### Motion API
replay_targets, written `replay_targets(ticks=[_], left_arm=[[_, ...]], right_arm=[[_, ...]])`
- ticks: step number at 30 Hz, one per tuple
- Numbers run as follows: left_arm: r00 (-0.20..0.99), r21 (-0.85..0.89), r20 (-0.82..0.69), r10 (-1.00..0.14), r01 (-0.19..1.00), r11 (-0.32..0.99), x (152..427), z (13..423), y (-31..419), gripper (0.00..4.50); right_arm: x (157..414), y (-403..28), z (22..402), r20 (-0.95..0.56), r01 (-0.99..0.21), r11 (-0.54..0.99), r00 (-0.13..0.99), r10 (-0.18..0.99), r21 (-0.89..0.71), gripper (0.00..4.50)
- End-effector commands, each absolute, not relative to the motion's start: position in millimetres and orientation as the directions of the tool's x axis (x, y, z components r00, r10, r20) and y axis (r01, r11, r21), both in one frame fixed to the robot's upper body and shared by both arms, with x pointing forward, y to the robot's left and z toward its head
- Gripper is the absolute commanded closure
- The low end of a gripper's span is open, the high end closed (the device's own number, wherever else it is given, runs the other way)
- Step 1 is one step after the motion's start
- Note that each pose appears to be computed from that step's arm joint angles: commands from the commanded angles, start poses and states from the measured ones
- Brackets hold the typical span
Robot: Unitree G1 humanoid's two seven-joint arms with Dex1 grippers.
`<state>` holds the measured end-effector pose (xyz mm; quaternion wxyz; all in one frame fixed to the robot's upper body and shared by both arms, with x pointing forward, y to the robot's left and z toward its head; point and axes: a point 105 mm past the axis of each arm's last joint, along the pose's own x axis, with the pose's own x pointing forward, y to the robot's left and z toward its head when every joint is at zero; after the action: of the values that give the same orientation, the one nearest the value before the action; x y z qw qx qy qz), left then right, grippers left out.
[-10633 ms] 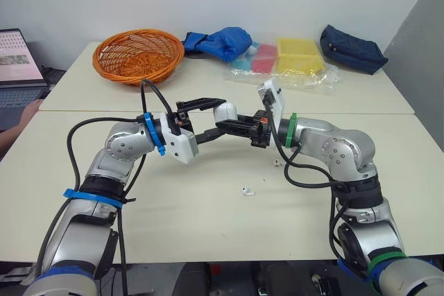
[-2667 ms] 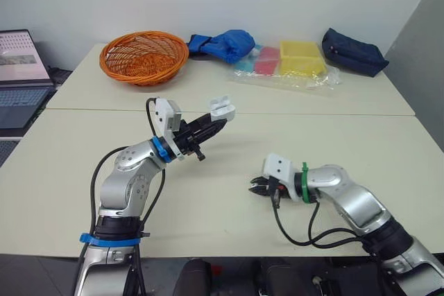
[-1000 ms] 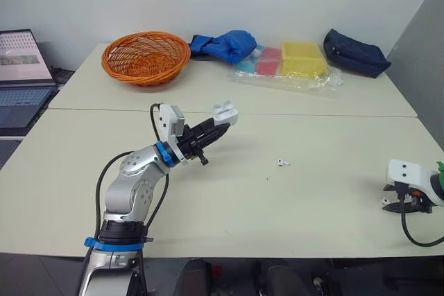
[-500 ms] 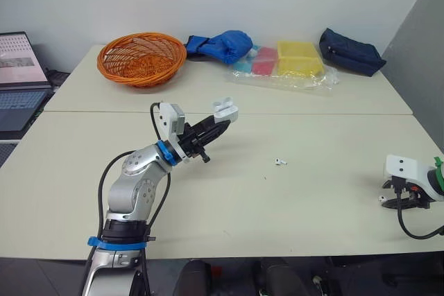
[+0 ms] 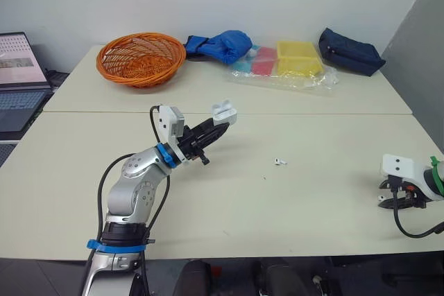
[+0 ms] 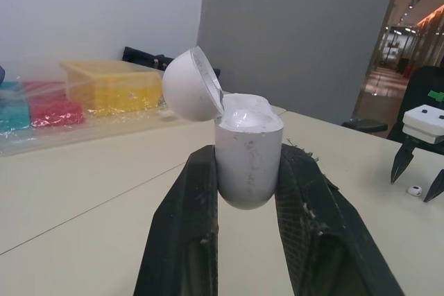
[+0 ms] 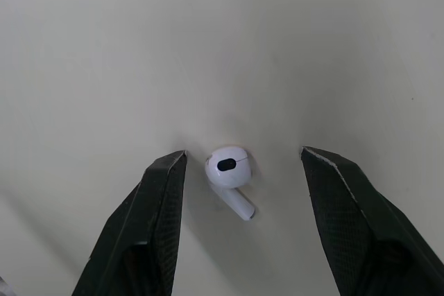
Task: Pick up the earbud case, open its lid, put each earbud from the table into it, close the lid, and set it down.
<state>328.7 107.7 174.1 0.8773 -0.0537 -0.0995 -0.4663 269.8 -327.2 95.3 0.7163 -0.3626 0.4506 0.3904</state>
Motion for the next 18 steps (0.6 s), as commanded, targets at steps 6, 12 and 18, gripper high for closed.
replay_targets(ticks=[6, 12, 18], left_arm=[[0.511, 0.05, 0.276, -0.814, 0.838, 0.543, 324.3, 192.6, 104.1, 3.74], [0.511, 0.05, 0.274, -0.815, 0.839, 0.542, 324.1, 192.7, 104.4, 3.74], [0.506, 0.05, 0.275, -0.818, 0.842, 0.537, 323.5, 192.7, 101.9, 3.74]], right_arm=[[268.0, -328.0, 94.3, -0.93, -0.888, 0.429, 0.285, 0.231, -0.165, 1.96], [265.4, -329.2, 92.2, -0.936, -0.895, 0.415, 0.275, 0.22, -0.166, 3.8], [269.5, -325.2, 96.9, -0.922, -0.89, 0.419, 0.299, 0.244, -0.178, 4.11]])
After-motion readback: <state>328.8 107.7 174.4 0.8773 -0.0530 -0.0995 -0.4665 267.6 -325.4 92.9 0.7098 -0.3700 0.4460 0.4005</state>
